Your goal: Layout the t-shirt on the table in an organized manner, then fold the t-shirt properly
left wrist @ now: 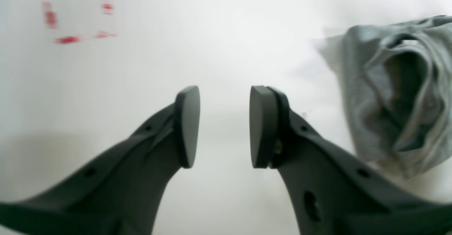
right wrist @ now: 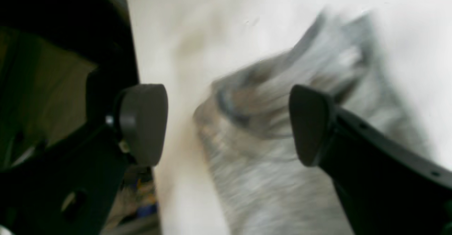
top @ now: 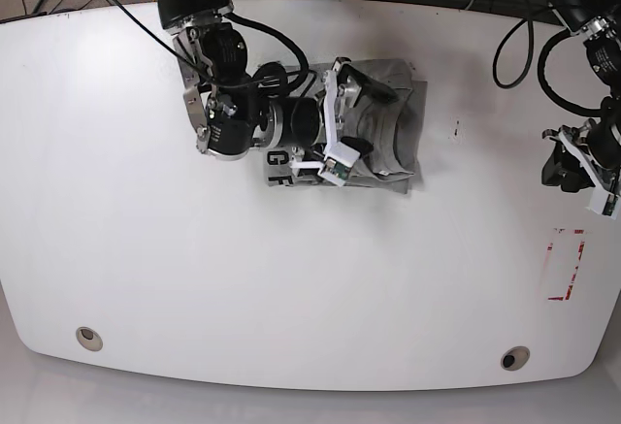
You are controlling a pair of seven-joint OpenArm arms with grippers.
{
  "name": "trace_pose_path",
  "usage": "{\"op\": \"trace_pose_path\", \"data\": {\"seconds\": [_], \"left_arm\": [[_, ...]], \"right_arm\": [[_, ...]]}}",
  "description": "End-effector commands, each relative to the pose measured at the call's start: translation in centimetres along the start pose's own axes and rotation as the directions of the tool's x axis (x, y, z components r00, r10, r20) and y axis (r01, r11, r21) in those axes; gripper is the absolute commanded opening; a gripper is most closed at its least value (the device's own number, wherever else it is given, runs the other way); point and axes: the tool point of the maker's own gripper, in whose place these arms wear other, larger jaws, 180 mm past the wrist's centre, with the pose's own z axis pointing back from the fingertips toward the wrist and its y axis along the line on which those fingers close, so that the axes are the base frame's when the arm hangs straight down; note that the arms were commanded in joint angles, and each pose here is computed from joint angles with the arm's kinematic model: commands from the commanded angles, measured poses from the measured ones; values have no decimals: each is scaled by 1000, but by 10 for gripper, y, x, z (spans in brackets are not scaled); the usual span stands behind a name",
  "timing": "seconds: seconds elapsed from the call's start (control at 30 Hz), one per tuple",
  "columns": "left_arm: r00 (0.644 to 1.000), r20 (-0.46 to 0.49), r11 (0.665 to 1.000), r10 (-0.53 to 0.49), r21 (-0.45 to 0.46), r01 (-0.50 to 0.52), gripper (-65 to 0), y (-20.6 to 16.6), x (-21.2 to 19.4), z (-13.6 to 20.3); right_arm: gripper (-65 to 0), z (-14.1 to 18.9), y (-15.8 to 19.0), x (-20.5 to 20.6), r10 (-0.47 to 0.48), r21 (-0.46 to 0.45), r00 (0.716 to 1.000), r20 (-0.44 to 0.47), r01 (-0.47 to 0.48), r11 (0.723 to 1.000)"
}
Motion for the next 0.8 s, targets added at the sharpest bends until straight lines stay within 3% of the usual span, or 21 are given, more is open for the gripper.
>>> {"op": "trace_pose_path", "data": {"seconds": [0.0,0.2,0.77], "left_arm": [[1000,23,1000,-20,5,20,-428,2,6,6],[1000,-8,1000,-13,0,13,-428,0,-7,6],[999,-39,1000,4,-22,-4,-429,-9,-33,6]], "right_arm": [[-149,7,-10,25,22,-19,996,84,-21,1000],[-149,1,-36,28,8,-70,997,81,-2,998],[-147,-45,-51,47,24,-164,996,88,-9,986]]}}
